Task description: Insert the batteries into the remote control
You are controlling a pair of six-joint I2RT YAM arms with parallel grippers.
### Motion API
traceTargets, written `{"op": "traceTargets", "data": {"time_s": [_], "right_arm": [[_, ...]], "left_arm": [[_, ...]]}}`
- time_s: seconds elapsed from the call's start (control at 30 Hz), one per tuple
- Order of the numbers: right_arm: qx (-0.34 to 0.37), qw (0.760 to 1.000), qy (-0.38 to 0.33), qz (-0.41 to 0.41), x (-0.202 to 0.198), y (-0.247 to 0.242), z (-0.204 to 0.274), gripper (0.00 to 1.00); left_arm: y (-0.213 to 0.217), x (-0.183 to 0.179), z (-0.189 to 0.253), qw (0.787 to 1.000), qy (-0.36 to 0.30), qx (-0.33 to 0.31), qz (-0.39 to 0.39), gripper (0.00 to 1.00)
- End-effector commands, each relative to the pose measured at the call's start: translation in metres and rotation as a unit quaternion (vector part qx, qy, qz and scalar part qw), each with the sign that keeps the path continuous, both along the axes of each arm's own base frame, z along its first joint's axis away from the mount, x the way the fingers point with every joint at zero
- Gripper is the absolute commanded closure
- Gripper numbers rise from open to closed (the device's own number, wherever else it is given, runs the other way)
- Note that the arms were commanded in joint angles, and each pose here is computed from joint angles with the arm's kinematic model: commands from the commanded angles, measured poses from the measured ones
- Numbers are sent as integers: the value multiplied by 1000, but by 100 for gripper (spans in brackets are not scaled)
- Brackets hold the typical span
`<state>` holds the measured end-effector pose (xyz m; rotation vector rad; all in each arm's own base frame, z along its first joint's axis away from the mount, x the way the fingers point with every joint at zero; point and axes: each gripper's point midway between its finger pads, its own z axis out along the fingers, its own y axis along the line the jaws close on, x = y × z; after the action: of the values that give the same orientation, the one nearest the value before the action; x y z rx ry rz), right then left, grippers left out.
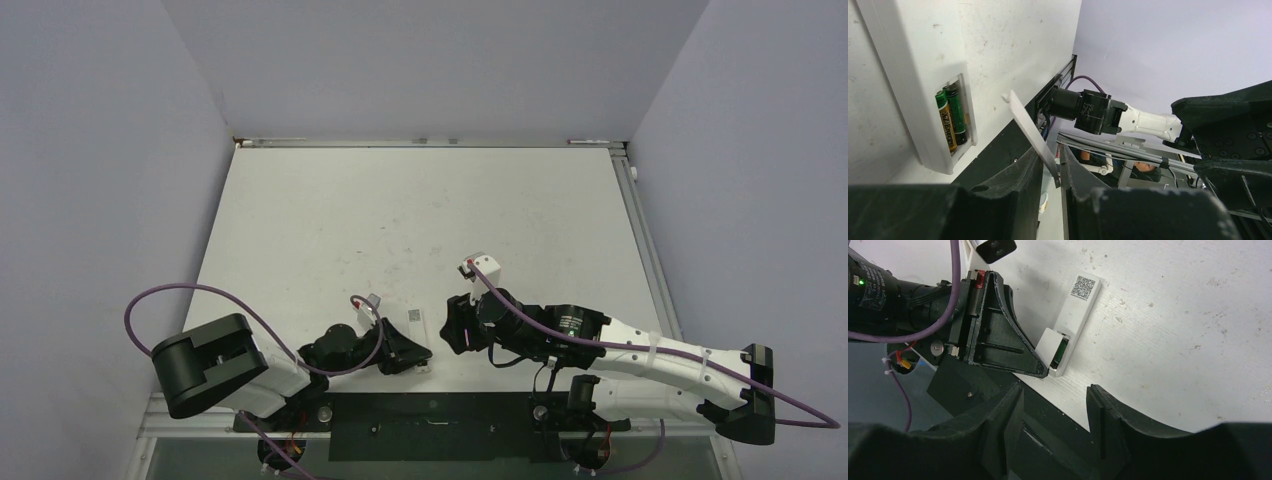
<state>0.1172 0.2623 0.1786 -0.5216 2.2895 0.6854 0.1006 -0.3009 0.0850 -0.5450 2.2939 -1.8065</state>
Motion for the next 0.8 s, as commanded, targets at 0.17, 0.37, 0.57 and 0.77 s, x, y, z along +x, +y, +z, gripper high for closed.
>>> {"op": "traceTargets", "data": {"time_s": [0.17, 0.37, 0.57, 0.77], "right_arm": [[14, 1000, -4, 6, -1, 4, 4, 52], [11, 1000, -2, 5, -2, 3, 2, 52], [5, 1000, 0, 8, -2, 4, 0, 52], [1, 1000, 6, 11, -4, 5, -4, 54]], "left_arm": [[0, 2, 8, 1000, -15, -15, 3, 80], [6, -3, -6, 1000, 3, -2, 1, 80], [9, -7, -12, 1000, 13, -4, 1, 81], [11, -10, -13, 1000, 20, -14, -1, 82]]}}
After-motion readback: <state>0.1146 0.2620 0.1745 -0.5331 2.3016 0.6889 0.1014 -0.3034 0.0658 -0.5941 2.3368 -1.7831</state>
